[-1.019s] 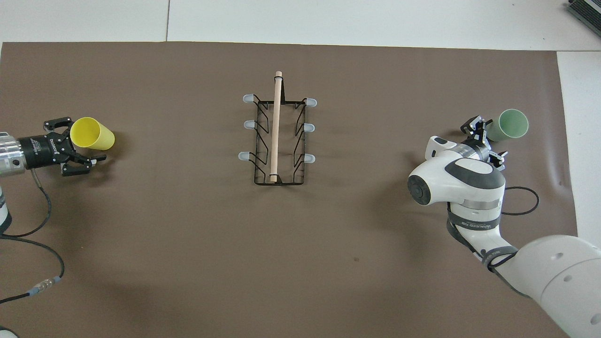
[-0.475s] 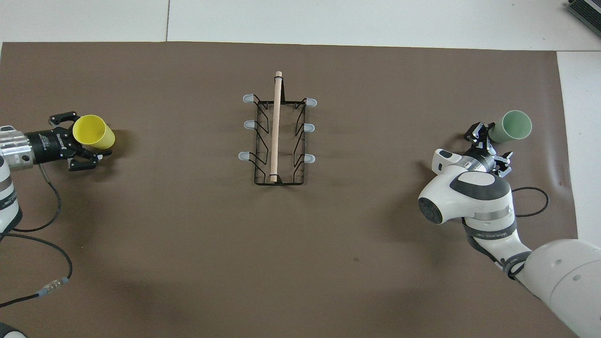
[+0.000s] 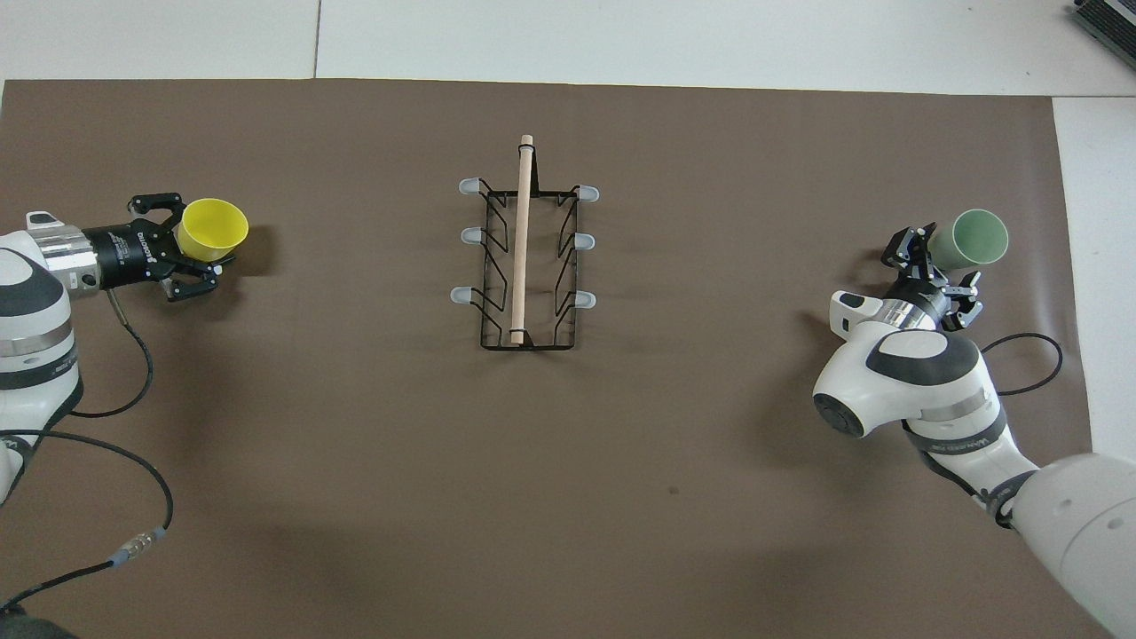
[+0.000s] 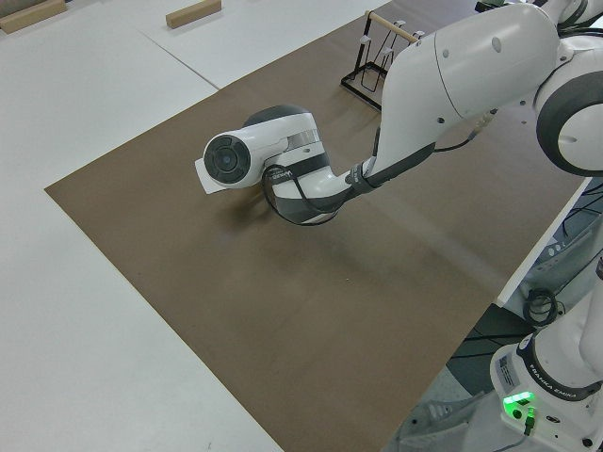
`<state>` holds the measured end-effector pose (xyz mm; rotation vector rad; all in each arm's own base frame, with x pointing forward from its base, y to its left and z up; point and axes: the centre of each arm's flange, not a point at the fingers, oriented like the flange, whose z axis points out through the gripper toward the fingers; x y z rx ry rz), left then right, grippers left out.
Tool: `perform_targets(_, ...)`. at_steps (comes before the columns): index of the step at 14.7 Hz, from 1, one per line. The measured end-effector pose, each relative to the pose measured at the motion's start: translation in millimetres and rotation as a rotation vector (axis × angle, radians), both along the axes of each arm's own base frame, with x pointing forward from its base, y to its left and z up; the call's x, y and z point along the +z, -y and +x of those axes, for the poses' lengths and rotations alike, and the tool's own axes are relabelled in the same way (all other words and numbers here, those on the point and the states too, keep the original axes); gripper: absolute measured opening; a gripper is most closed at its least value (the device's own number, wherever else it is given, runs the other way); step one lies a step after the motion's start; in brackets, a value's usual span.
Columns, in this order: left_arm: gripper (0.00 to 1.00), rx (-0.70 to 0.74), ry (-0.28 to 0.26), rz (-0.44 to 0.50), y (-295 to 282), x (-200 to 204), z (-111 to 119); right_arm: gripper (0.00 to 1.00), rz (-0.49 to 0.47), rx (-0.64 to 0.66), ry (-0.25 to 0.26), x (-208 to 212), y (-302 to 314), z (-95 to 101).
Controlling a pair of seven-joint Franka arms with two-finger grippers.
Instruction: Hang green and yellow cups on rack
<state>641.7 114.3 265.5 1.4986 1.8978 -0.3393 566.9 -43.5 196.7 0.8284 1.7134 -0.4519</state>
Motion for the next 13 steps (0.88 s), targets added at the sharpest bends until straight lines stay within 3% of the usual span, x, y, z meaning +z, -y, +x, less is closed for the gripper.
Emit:
perform_targets(10,0.63,-0.145,0.155,0.175,4.3,96.5,38.4,1.0,0.006,0.063,0.014,0.7,28.5,-1.4)
perform_targets(13,0.63,-0.205,0.183,0.283,11.4,119.7,47.6,0.71,0.009,0.067,0.013,0.7,26.7,-1.2)
